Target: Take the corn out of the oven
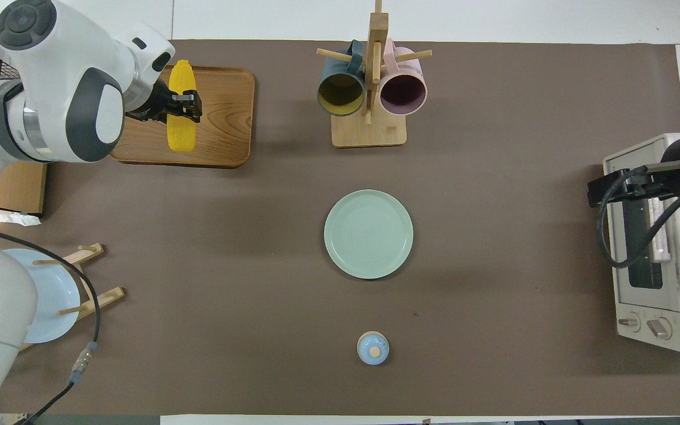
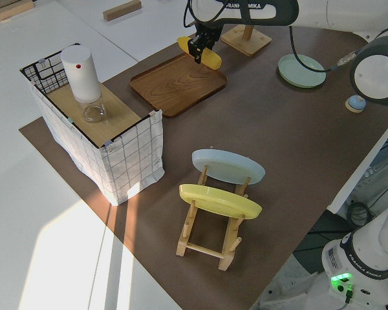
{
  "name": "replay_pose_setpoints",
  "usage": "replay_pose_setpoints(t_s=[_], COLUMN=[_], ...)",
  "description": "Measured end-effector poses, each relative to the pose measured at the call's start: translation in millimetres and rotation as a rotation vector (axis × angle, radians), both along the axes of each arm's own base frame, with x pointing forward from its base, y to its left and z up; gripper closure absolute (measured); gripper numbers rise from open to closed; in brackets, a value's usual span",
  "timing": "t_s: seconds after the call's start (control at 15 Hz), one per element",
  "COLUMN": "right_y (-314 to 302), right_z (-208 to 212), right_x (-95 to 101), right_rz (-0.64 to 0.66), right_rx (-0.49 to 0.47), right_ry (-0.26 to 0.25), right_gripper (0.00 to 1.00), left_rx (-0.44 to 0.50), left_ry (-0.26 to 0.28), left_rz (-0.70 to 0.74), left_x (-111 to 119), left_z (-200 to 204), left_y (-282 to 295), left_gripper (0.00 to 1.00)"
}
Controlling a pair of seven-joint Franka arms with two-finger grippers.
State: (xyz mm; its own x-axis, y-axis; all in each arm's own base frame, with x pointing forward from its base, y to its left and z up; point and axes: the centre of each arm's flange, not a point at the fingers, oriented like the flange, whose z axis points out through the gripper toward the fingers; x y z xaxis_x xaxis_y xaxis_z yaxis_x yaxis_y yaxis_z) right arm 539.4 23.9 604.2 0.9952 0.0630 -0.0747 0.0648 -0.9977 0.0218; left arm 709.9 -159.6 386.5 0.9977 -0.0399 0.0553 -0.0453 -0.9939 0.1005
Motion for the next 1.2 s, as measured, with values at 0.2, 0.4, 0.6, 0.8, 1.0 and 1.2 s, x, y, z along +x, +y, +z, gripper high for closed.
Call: replay_pose_setpoints(t_s=[0.2,0.4,0.6,0.8,1.0,1.2], right_y=[0,1,2,2,3,3], right_z=[0,0,0,0,0,0], right_x=[0.5,0.5,0.5,0.6,0.6,0.6], right_rz=[0.000,0.002,0.004,0.004,0.005,0.005], right_rx=[0.000,0.000,0.000,0.000,0.000,0.000], right_ry=[0.001,0.000,0.000,0.001,0.001,0.001], right_gripper=[0.00,0.00,0.00,0.00,0.00,0.00], left_rx=[0.004,0.003,-0.003,-0.007,-0.006,-0.004], left_ry=[-0.013,-0.033,-0.041,-0.076,-0.071,-0.059], left_rz=[0.005,0.006,0.002,0.007,0.006,0.002], left_x=[22,27,25,20,16,15], left_z=[-36,-52,-61,-77,-76,-73], left_y=[13,18,13,13,13,14], left_gripper=[0.46,0.46,0.46,0.46,0.46,0.19])
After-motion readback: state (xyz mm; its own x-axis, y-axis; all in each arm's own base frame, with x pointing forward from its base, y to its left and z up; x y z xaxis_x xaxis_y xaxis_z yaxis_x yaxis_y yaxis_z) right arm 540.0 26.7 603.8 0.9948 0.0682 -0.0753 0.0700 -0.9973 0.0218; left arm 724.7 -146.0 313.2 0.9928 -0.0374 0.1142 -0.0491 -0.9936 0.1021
